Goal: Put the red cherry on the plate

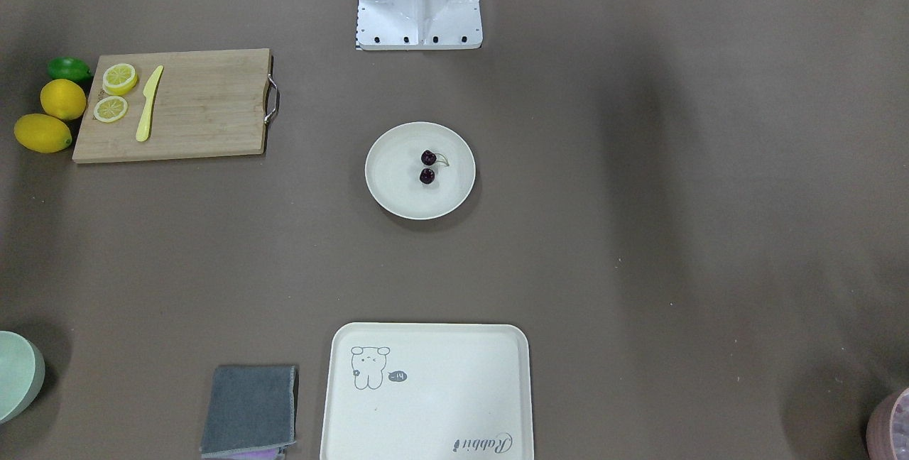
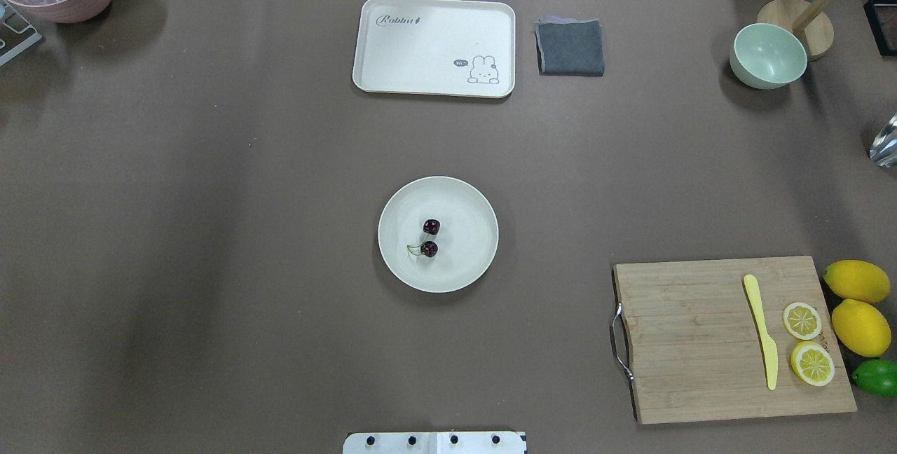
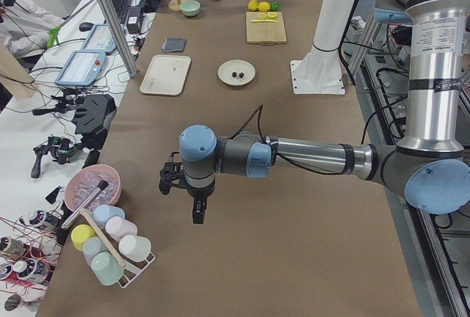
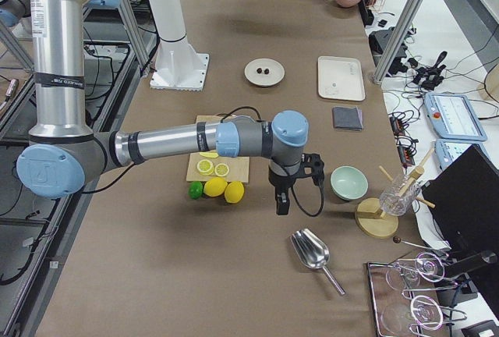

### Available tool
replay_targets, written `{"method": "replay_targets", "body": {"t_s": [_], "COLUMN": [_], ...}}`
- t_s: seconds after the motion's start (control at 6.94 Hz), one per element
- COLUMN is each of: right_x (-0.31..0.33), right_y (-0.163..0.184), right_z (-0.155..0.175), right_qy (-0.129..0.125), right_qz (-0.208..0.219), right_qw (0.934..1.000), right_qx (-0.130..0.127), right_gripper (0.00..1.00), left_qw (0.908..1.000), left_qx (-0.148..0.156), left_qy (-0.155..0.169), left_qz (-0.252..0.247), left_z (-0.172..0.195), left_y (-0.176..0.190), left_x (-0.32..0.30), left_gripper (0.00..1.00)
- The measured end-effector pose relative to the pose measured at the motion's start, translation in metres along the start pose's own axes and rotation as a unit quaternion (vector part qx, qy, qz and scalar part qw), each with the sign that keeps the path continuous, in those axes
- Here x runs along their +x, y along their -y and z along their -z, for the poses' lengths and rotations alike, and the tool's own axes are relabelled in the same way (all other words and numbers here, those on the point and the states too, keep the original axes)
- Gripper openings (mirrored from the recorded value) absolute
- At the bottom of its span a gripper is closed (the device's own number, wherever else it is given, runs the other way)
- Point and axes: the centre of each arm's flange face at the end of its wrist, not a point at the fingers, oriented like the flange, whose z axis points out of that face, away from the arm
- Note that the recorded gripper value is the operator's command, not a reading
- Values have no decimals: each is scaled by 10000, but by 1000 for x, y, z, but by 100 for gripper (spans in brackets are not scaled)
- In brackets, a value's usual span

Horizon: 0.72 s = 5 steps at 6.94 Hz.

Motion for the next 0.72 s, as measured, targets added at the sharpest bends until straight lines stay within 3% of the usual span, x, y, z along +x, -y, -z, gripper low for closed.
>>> {"method": "replay_targets", "body": {"t_s": [0.29,0.72], "right_x": [33,37], "right_y": [-32,-34], "right_z": [-16,-15], "right_qy": [17,20], "right_qz": [-313,-328], "right_qw": [9994,9994], "right_qx": [-149,-78], "right_gripper": [100,100], "left_qw": [10000,9999], "left_qx": [-56,-113], "left_qy": [-3,-8], "left_qz": [-16,-68], "left_z": [-5,-11], "left_y": [-5,-6], "left_x": [0,4], "left_gripper": [98,98]}}
